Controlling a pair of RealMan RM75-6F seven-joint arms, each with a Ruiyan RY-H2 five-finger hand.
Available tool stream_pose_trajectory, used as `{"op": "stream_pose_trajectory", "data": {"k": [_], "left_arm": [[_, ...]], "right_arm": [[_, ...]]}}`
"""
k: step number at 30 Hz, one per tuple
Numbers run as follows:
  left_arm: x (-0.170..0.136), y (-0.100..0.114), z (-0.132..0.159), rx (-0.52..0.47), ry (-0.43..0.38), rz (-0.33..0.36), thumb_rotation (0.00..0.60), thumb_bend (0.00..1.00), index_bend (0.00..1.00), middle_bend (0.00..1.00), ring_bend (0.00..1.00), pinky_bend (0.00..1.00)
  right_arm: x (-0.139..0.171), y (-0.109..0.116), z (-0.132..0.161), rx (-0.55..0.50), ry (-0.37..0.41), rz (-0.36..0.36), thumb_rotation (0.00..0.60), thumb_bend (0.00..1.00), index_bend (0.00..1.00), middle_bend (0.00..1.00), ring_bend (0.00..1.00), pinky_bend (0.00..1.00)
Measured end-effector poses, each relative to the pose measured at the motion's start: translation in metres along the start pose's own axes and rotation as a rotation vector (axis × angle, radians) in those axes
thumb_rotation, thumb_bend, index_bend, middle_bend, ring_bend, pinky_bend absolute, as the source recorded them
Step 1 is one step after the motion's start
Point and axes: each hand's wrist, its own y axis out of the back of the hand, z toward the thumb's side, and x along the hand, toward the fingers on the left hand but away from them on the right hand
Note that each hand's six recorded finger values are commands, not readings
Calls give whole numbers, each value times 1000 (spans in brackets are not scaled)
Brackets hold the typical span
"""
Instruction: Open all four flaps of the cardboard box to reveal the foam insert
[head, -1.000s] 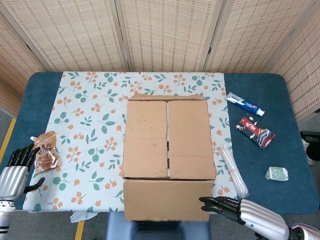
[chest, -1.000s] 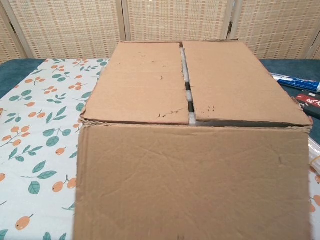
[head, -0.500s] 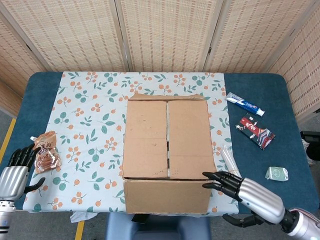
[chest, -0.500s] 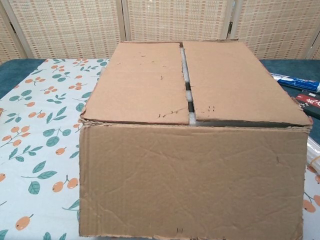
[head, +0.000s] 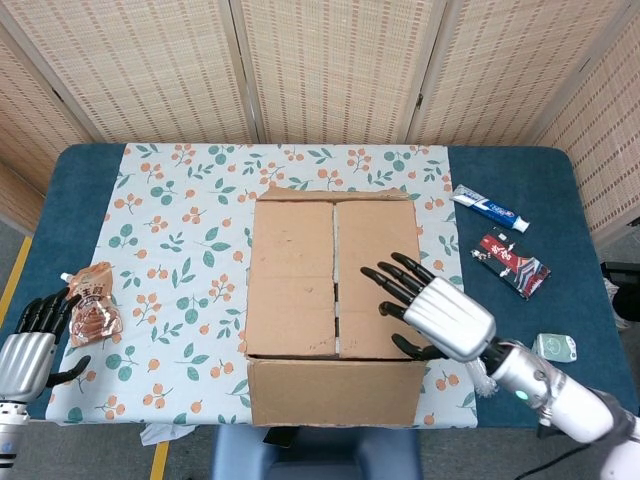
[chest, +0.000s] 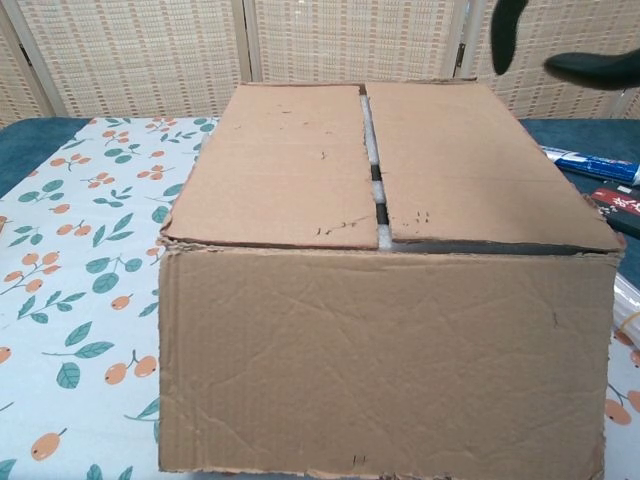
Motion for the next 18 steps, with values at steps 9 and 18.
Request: {"op": "stream_pose_trajectory", "data": {"k": [9, 18], "left_arm": [[-1, 2, -2, -22, -2, -3, 600, 296, 9, 3, 0, 0], [-1, 4, -5, -47, -3, -2, 600, 296, 8, 4, 0, 0]], "right_arm": [[-68, -13, 24, 48, 44, 61, 281, 571, 437, 0, 4, 0], [-107, -31, 28, 46, 58, 117, 272, 579, 449, 0, 36, 0]]}}
